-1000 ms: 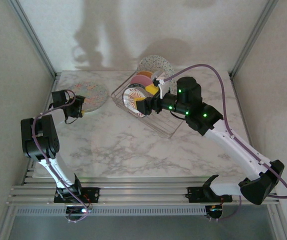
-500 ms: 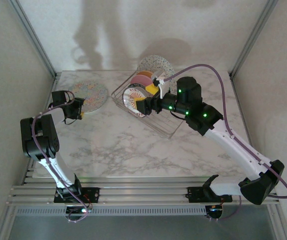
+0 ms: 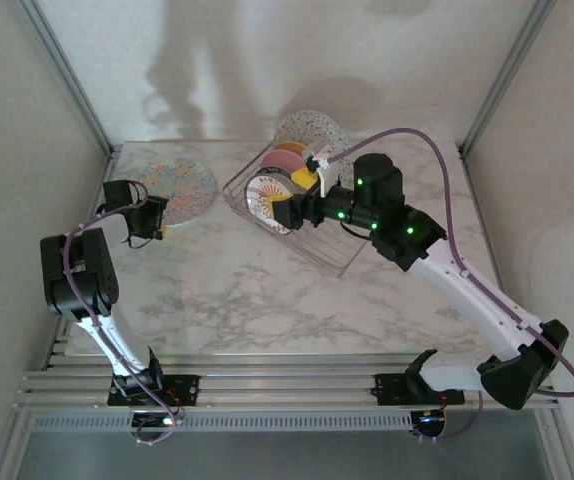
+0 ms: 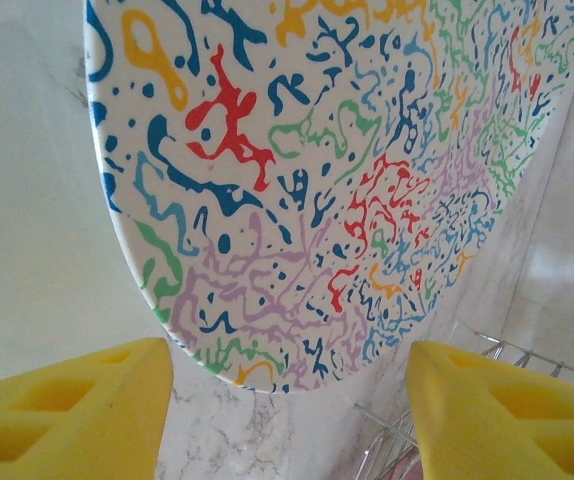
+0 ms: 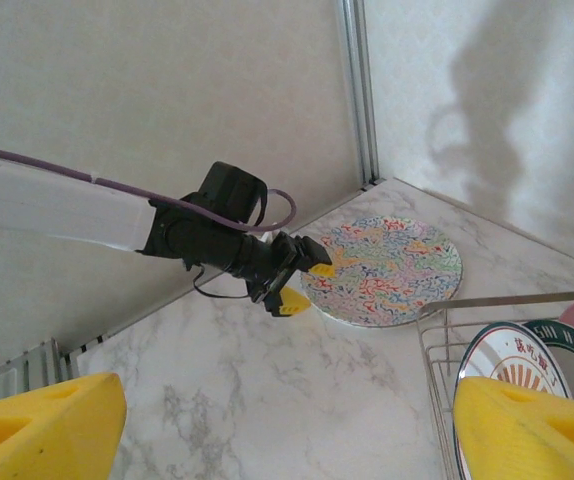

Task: Unload the plates from the dish rack

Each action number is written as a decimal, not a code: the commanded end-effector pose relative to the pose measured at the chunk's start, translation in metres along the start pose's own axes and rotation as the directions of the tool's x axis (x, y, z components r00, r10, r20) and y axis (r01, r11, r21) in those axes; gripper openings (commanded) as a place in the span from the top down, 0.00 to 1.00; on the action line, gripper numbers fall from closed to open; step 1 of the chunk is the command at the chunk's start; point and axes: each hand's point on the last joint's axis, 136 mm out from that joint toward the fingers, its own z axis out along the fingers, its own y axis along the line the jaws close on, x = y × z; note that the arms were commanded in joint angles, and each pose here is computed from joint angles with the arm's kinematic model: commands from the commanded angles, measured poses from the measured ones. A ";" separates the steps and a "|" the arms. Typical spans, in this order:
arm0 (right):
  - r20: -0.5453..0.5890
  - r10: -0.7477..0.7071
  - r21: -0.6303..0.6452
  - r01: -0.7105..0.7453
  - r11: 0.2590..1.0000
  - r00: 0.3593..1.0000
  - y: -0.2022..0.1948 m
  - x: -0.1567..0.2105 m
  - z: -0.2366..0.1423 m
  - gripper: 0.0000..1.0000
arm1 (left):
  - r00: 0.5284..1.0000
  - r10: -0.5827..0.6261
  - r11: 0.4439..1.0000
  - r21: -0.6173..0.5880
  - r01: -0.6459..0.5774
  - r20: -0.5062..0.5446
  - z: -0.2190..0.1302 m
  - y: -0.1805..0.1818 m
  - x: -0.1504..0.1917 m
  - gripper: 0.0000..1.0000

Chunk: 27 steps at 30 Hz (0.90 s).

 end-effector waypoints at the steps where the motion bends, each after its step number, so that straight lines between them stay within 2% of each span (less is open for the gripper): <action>1: 0.033 -0.021 0.037 0.019 0.999 0.999 0.001 -0.015 -0.009 0.14 | 1.000 0.009 1.000 -0.009 -0.009 0.028 -0.008 -0.005 -0.008 0.37; 7: 0.048 -0.095 0.237 0.081 0.968 0.994 -0.032 -0.030 -0.030 0.14 | 0.998 0.006 0.999 0.034 -0.008 0.062 -0.031 -0.021 -0.005 0.36; 12: 0.101 -0.045 0.460 -0.006 0.888 0.994 -0.107 -0.047 -0.064 0.14 | 0.992 -0.005 0.990 0.138 -0.013 0.126 -0.072 -0.054 0.007 0.36; 16: 0.142 -0.035 0.557 -0.050 0.829 0.989 -0.164 -0.055 -0.082 0.14 | 0.981 0.019 0.966 0.250 -0.067 0.191 -0.109 -0.090 0.035 0.36; 18: 0.142 -0.044 0.575 -0.046 0.817 0.989 -0.192 -0.053 -0.084 0.14 | 0.973 0.063 0.947 0.293 -0.129 0.224 -0.128 -0.109 0.057 0.36; 22: 0.151 -0.043 0.489 -0.037 0.871 0.988 -0.231 -0.043 -0.076 0.16 | 0.955 0.161 0.891 0.380 -0.249 0.249 -0.161 -0.136 0.105 0.35; 27: 0.055 -0.025 0.324 0.006 0.946 0.998 -0.263 -0.006 -0.045 0.19 | 0.918 0.300 0.768 0.506 -0.394 0.258 -0.203 -0.152 0.169 0.35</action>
